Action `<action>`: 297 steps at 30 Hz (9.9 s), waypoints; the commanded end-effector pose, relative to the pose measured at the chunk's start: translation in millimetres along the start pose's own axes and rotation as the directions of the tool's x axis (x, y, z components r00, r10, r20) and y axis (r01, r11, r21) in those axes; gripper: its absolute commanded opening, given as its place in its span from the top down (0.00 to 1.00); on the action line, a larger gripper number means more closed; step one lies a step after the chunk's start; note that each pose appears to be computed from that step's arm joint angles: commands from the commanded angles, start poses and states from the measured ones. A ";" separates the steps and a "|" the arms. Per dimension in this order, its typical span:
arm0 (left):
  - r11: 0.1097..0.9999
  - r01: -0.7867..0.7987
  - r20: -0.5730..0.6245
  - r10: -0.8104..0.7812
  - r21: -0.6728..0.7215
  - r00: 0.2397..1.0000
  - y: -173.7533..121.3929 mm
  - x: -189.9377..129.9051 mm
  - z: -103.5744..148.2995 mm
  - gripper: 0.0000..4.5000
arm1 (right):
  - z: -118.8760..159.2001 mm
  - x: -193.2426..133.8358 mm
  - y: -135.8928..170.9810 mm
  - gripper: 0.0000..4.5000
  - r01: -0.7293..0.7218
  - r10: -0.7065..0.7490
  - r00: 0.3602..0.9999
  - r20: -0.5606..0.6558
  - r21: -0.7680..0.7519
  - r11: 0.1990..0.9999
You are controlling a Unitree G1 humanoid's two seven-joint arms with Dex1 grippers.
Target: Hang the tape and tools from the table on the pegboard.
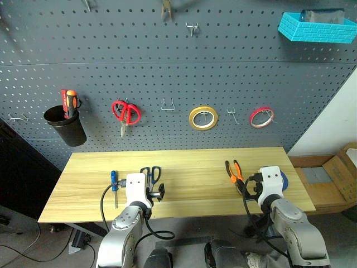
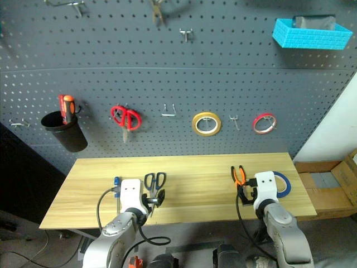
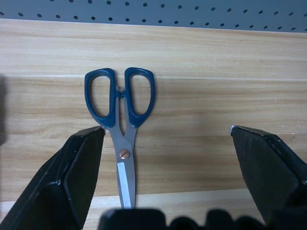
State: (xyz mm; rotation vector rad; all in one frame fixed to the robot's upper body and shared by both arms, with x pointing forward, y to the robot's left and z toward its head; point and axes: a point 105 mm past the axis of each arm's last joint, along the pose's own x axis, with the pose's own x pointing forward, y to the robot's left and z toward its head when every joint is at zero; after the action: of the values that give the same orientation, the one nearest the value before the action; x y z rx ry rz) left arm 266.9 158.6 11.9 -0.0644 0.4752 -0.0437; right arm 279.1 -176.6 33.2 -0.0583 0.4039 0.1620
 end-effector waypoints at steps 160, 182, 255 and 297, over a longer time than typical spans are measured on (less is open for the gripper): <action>0.516 0.538 0.020 -0.734 0.666 0.679 -76.1 -15.5 63.5 0.00 | 49.1 55.3 19.3 0.01 -0.204 0.192 0.972 -0.137 -0.081 0.976; 0.598 0.505 0.079 -0.690 0.622 0.720 -69.5 -30.4 78.5 0.00 | 51.4 107.2 -12.8 0.01 -0.025 0.055 0.960 -0.276 0.111 0.994; 0.939 0.151 0.622 -0.320 0.308 0.715 -25.0 -14.1 208.0 0.00 | 370.4 -41.6 175.8 0.40 -0.259 0.350 0.131 0.927 -0.309 0.915; 0.941 0.131 0.612 -0.304 0.312 0.730 -9.7 -6.3 211.1 0.00 | 357.9 4.8 176.9 0.40 -0.318 0.232 0.281 0.931 -0.138 0.938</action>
State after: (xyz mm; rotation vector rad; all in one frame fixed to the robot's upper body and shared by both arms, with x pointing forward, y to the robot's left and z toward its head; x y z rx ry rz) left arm 364.6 158.8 185.6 0.0945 -0.1880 -0.3142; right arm 397.7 30.8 332.2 0.1263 -0.7700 0.5206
